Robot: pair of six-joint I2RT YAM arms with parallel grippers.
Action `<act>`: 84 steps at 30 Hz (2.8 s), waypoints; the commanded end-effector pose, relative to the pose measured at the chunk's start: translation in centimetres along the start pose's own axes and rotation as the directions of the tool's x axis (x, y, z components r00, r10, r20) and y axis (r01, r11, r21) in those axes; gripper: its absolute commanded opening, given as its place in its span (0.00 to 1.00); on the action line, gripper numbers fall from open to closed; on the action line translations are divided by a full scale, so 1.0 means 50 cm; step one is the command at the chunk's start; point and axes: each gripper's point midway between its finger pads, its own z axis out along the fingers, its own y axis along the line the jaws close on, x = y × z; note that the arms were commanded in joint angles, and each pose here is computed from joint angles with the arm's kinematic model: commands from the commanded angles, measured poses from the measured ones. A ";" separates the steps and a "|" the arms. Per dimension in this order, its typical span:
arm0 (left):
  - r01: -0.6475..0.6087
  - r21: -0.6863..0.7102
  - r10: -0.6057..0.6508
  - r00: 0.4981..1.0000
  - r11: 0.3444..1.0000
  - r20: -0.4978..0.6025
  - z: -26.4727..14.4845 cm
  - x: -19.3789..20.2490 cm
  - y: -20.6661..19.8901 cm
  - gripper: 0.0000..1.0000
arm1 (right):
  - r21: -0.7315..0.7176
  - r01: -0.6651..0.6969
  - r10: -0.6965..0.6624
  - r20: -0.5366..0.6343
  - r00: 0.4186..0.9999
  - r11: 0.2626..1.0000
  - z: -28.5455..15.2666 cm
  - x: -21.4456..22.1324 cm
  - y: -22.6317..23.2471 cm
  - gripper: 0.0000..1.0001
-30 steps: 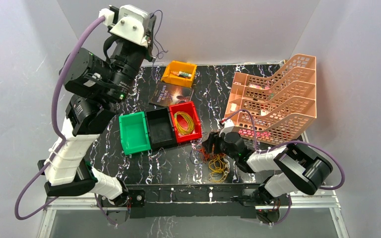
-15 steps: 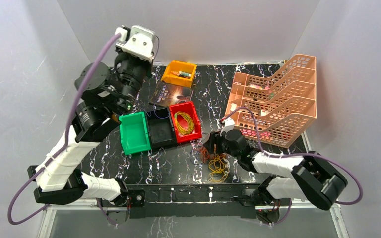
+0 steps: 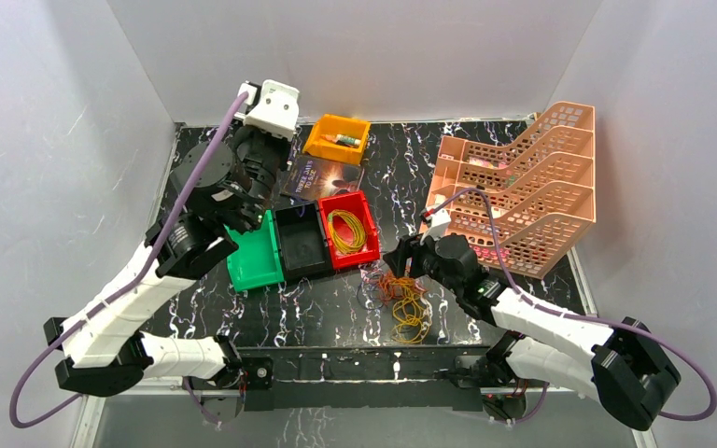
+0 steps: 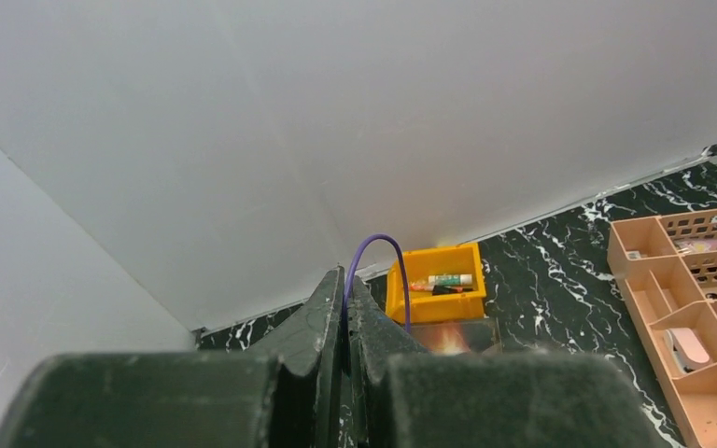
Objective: Untangle the cables
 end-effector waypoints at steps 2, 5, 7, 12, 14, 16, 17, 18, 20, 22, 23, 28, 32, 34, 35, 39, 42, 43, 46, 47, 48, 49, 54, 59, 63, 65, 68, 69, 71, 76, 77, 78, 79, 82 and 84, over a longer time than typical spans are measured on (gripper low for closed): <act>0.004 -0.066 -0.006 0.999 0.998 -0.031 -0.001 0.025 0.012 0.00 | -0.005 0.010 -0.009 0.056 0.998 1.000 -0.004 -0.050 0.015 0.71; 0.009 -0.079 -0.013 0.999 0.997 -0.044 0.000 0.040 0.015 0.00 | -0.007 0.005 -0.005 0.056 0.998 1.000 -0.005 -0.051 0.017 0.71; 0.019 -0.089 -0.024 0.998 0.996 -0.057 0.003 0.057 0.020 0.00 | -0.010 0.005 -0.005 0.057 0.998 1.000 -0.005 -0.052 0.019 0.71; 0.041 -0.081 -0.050 0.991 0.996 -0.120 0.024 0.120 0.022 0.00 | -0.011 0.005 -0.004 0.056 0.998 1.000 -0.006 -0.052 0.019 0.71; 0.041 -0.073 -0.051 0.987 0.997 -0.150 0.035 0.148 0.014 0.00 | -0.009 0.005 -0.005 0.053 0.999 1.000 -0.005 -0.050 0.018 0.71; 0.034 -0.065 -0.045 0.983 0.997 -0.179 0.045 0.173 0.005 0.00 | -0.010 0.004 -0.004 0.049 0.999 1.000 -0.005 -0.047 0.018 0.71; 0.033 -0.061 -0.044 0.980 0.998 -0.192 0.050 0.184 0.000 0.00 | -0.011 0.003 -0.002 0.051 0.999 1.000 -0.005 -0.048 0.018 0.71; 0.031 -0.059 -0.042 0.978 0.998 -0.204 0.054 0.195 -0.002 0.00 | -0.009 0.003 -0.002 0.050 0.999 1.000 -0.005 -0.047 0.017 0.72; 0.033 -0.058 -0.045 0.974 0.998 -0.222 0.060 0.213 -0.004 0.00 | -0.007 0.001 -0.001 0.051 0.999 1.000 -0.005 -0.048 0.016 0.71; 0.044 -0.060 -0.057 0.969 0.997 -0.241 0.062 0.232 -0.004 0.00 | -0.005 0.001 -0.001 0.051 0.999 1.000 -0.005 -0.047 0.015 0.71; 0.050 -0.061 -0.064 0.965 0.997 -0.253 0.063 0.244 -0.004 0.00 | -0.002 0.000 0.000 0.049 0.999 1.000 -0.005 -0.045 0.014 0.72; 0.107 -0.053 -0.118 0.943 0.993 -0.310 0.048 0.302 -0.015 0.00 | 0.001 -0.003 0.003 0.046 0.999 1.000 -0.006 -0.041 0.012 0.72; 0.156 -0.037 -0.159 0.920 0.987 -0.357 0.032 0.348 -0.039 0.00 | 0.004 -0.003 0.003 0.043 0.999 1.000 -0.006 -0.038 0.010 0.72; 0.176 -0.030 -0.174 0.908 0.984 -0.380 0.025 0.368 -0.051 0.00 | 0.004 -0.003 0.003 0.042 0.999 1.000 -0.005 -0.037 0.010 0.72; 0.186 -0.027 -0.182 0.904 0.982 -0.387 0.021 0.375 -0.055 0.00 | 0.004 -0.003 0.003 0.040 0.999 1.000 -0.004 -0.036 0.010 0.72; 0.226 -0.011 -0.211 0.890 0.974 -0.404 0.013 0.389 -0.071 0.00 | 0.000 -0.005 0.005 0.038 0.999 1.000 -0.001 -0.033 0.011 0.72; 0.245 0.000 -0.225 0.890 0.969 -0.396 0.011 0.378 -0.073 0.00 | -0.004 -0.008 0.008 0.033 0.999 1.000 0.001 -0.031 0.012 0.72; 0.251 0.004 -0.230 0.892 0.968 -0.390 0.010 0.372 -0.072 0.00 | -0.005 -0.008 0.008 0.032 0.999 1.000 0.002 -0.030 0.013 0.72; 0.273 0.010 -0.251 0.899 0.962 -0.358 0.006 0.342 -0.062 0.00 | -0.006 -0.007 0.007 0.032 0.999 1.000 0.002 -0.030 0.013 0.72; 0.281 0.013 -0.260 0.902 0.959 -0.346 0.004 0.332 -0.058 0.00 | -0.004 -0.007 0.007 0.032 0.999 1.000 0.002 -0.029 0.011 0.72; 0.291 0.014 -0.270 0.903 0.957 -0.334 0.001 0.322 -0.054 0.00 | -0.002 -0.006 0.006 0.033 0.999 1.000 0.002 -0.029 0.010 0.72; 0.301 0.017 -0.279 0.904 0.954 -0.323 -0.002 0.313 -0.051 0.00 | 0.001 -0.005 0.005 0.032 0.999 1.000 0.002 -0.028 0.009 0.72; 0.332 0.010 -0.316 0.905 0.943 -0.284 -0.016 0.288 -0.033 0.00 | 0.001 -0.010 0.010 0.030 0.999 1.000 0.003 -0.024 0.008 0.72; 0.343 0.001 -0.331 0.905 0.939 -0.268 -0.025 0.281 -0.022 0.00 | 0.001 -0.011 0.011 0.025 1.000 1.000 0.004 -0.021 0.008 0.72; 0.345 0.001 -0.332 0.904 0.939 -0.268 -0.029 0.283 -0.021 0.00 | -0.005 -0.008 0.008 0.022 1.000 1.000 0.006 -0.020 0.010 0.72; 0.338 -0.006 -0.327 0.904 0.941 -0.275 -0.030 0.292 -0.021 0.00 | -0.006 -0.008 0.008 0.017 1.000 1.000 0.007 -0.018 0.010 0.72; 0.333 -0.006 -0.320 0.900 0.943 -0.297 -0.028 0.311 -0.031 0.00 | -0.008 -0.009 0.009 0.014 1.000 1.000 0.008 -0.016 0.011 0.72; 0.333 -0.005 -0.319 0.898 0.943 -0.303 -0.027 0.316 -0.035 0.00 | -0.007 -0.009 0.009 0.015 1.000 1.000 0.007 -0.017 0.010 0.72; 0.331 -0.002 -0.314 0.895 0.944 -0.315 -0.022 0.327 -0.044 0.00 | -0.001 -0.009 0.009 0.015 1.000 1.000 0.006 -0.016 0.008 0.72; 0.331 0.009 -0.309 0.891 0.944 -0.332 -0.009 0.348 -0.066 0.00 | 0.006 -0.009 0.009 0.018 1.000 1.000 0.003 -0.016 0.005 0.72; 0.332 0.011 -0.309 0.890 0.943 -0.336 -0.006 0.352 -0.071 0.00 | 0.009 -0.010 0.010 0.018 1.000 1.000 0.002 -0.016 0.004 0.72; 0.331 0.015 -0.307 0.888 0.943 -0.342 -0.003 0.358 -0.077 0.00 | 0.012 -0.010 0.010 0.018 1.000 1.000 0.002 -0.016 0.003 0.72; 0.334 0.018 -0.308 0.887 0.942 -0.345 0.001 0.363 -0.083 0.00 | 0.012 -0.010 0.010 0.020 1.000 1.000 0.001 -0.017 0.003 0.72; 0.337 0.023 -0.306 0.879 0.941 -0.366 0.011 0.384 -0.102 0.00 | 0.014 -0.011 0.010 0.021 1.000 1.000 0.000 -0.017 0.002 0.72; 0.333 0.017 -0.300 0.869 0.943 -0.393 0.017 0.407 -0.113 0.00 | 0.016 -0.010 0.010 0.020 1.000 1.000 0.000 -0.016 0.000 0.72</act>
